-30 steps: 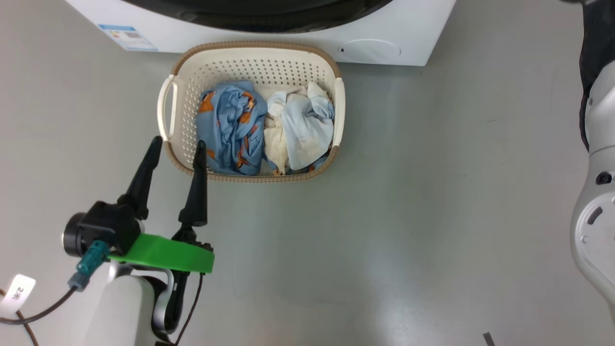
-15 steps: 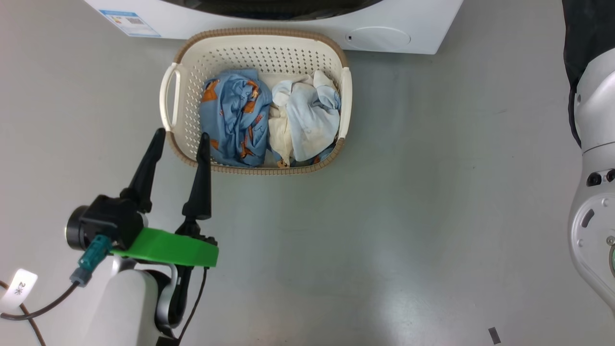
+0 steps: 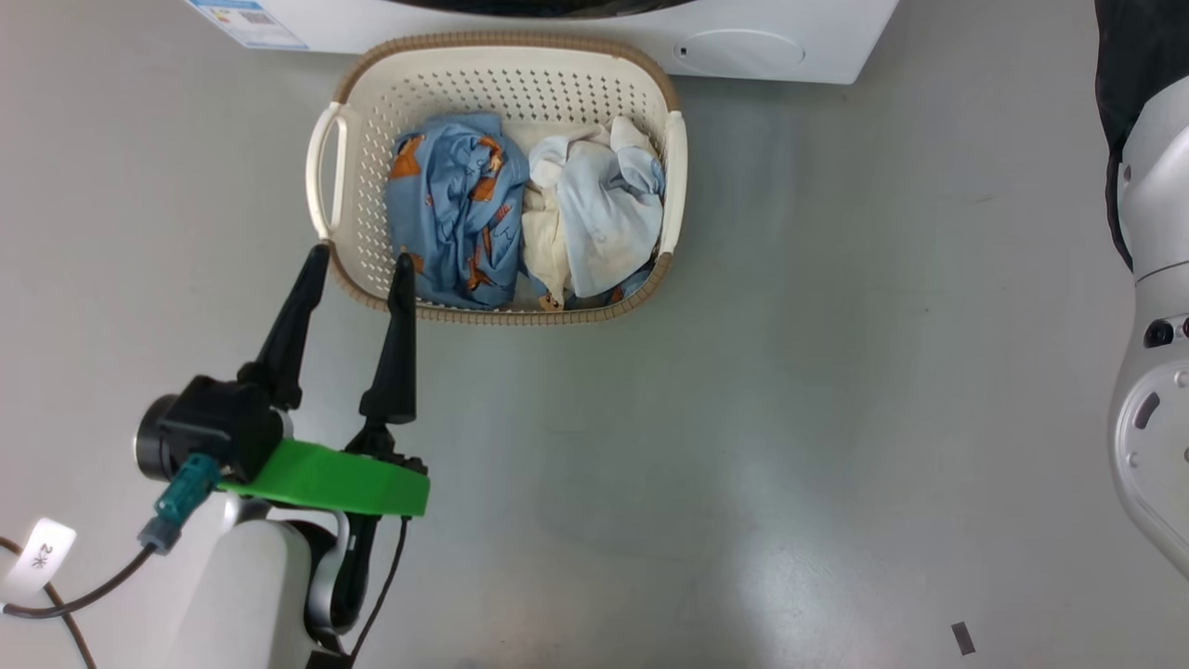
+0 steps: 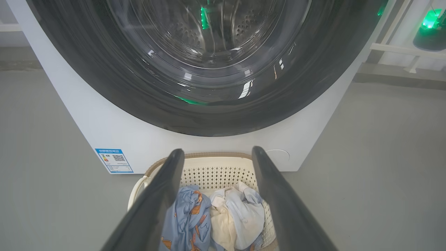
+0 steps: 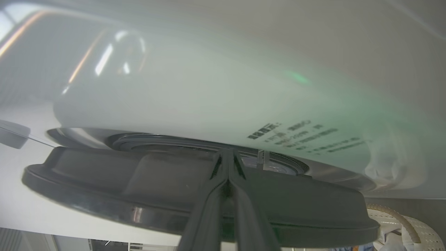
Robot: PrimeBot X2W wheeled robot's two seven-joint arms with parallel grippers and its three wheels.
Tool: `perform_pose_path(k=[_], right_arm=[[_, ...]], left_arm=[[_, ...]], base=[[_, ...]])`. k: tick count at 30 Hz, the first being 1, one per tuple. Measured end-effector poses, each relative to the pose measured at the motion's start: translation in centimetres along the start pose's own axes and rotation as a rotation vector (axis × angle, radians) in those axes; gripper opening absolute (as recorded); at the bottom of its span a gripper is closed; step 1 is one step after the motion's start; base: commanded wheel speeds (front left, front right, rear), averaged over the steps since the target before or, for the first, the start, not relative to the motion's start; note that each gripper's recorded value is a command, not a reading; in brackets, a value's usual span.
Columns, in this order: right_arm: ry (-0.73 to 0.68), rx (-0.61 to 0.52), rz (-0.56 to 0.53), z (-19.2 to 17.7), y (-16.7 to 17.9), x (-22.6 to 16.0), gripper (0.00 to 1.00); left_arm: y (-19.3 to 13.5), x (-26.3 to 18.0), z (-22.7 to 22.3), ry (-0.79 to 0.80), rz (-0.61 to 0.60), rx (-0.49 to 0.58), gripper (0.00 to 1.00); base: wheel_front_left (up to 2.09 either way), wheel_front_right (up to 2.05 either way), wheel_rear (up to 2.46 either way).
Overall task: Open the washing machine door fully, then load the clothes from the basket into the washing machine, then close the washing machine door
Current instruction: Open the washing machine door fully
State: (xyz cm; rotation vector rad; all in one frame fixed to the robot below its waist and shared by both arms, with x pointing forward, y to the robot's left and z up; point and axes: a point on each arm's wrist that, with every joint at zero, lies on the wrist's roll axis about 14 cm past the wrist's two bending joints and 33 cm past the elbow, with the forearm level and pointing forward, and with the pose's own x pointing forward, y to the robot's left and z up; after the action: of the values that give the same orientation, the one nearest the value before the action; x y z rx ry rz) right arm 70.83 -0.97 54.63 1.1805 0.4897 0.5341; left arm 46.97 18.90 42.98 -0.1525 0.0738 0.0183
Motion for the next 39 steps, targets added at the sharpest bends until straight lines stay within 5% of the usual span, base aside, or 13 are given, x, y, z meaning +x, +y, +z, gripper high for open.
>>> perform_pose_path(k=[17,39], right_arm=[[0.045,-0.011,-0.021,-1.0,-0.8,1.4,0.0],[0.241,-0.068,-0.011,-4.0,0.2,-1.3,0.0]], left_arm=[[0.3,0.4,0.0,-0.002,0.012,-0.004,1.0],[-0.1,0.2,2.1,-0.055,0.004,-0.012,1.0]], base=[[0.0,0.0,0.0],[0.0,0.0,0.0]])
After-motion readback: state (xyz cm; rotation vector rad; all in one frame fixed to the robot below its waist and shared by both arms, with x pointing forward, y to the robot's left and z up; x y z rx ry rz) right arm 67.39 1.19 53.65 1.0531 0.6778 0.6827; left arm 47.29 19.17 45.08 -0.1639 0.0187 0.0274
